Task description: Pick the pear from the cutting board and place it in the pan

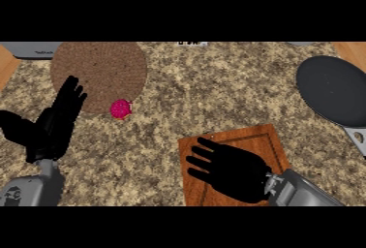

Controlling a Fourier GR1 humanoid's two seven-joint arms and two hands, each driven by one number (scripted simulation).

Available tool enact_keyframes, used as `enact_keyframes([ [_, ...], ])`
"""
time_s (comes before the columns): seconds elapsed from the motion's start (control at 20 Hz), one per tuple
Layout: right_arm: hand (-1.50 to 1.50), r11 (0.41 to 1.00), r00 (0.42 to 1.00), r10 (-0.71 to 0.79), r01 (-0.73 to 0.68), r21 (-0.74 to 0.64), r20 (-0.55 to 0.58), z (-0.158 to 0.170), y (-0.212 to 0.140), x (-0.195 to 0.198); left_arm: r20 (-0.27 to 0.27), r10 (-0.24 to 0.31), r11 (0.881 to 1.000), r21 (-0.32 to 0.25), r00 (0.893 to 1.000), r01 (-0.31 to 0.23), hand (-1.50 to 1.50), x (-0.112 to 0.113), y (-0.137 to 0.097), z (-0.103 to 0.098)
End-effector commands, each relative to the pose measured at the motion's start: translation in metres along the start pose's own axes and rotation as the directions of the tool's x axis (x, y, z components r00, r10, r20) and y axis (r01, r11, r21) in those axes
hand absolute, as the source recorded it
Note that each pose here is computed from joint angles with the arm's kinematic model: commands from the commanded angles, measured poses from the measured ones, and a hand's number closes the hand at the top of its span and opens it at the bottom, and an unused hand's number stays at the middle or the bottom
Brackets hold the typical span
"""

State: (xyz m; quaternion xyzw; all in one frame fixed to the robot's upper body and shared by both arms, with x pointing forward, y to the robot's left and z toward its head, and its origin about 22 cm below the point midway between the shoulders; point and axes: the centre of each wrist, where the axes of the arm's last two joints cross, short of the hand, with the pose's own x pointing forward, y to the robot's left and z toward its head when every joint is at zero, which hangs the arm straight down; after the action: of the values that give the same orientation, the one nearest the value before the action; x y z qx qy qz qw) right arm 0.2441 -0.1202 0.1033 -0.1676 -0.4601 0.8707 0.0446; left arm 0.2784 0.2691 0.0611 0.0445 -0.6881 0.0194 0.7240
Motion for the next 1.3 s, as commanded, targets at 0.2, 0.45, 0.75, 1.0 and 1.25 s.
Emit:
enact_keyframes([
  [0.2,-1.5,0.999,1.0,0.017,-0.017,0.042,0.003,-0.041,0.026,-0.012,-0.005,-0.006,1.0,0.003,1.0,0.006,0.0,-0.012,0.003,-0.011],
  [0.45,-1.5,1.0,1.0,-0.016,0.016,0.027,0.01,-0.05,0.043,-0.008,0.001,-0.012,1.0,0.001,1.0,0.012,0.0,-0.003,-0.005,0.004],
  [0.75,-1.5,0.998,0.999,-0.042,0.04,0.039,0.034,-0.053,0.034,-0.01,-0.004,0.003,1.0,-0.02,1.0,-0.003,0.0,0.0,0.018,0.013],
  [1.0,1.5,0.996,0.996,-0.047,0.041,0.084,0.072,-0.078,0.072,-0.011,-0.008,0.012,1.0,-0.014,1.0,-0.012,0.0,-0.006,-0.003,-0.003],
  [1.25,1.5,1.0,0.99,-0.014,0.012,0.012,0.139,-0.077,0.077,0.007,0.002,0.009,1.0,0.004,1.0,-0.009,0.0,0.012,0.001,-0.004],
])
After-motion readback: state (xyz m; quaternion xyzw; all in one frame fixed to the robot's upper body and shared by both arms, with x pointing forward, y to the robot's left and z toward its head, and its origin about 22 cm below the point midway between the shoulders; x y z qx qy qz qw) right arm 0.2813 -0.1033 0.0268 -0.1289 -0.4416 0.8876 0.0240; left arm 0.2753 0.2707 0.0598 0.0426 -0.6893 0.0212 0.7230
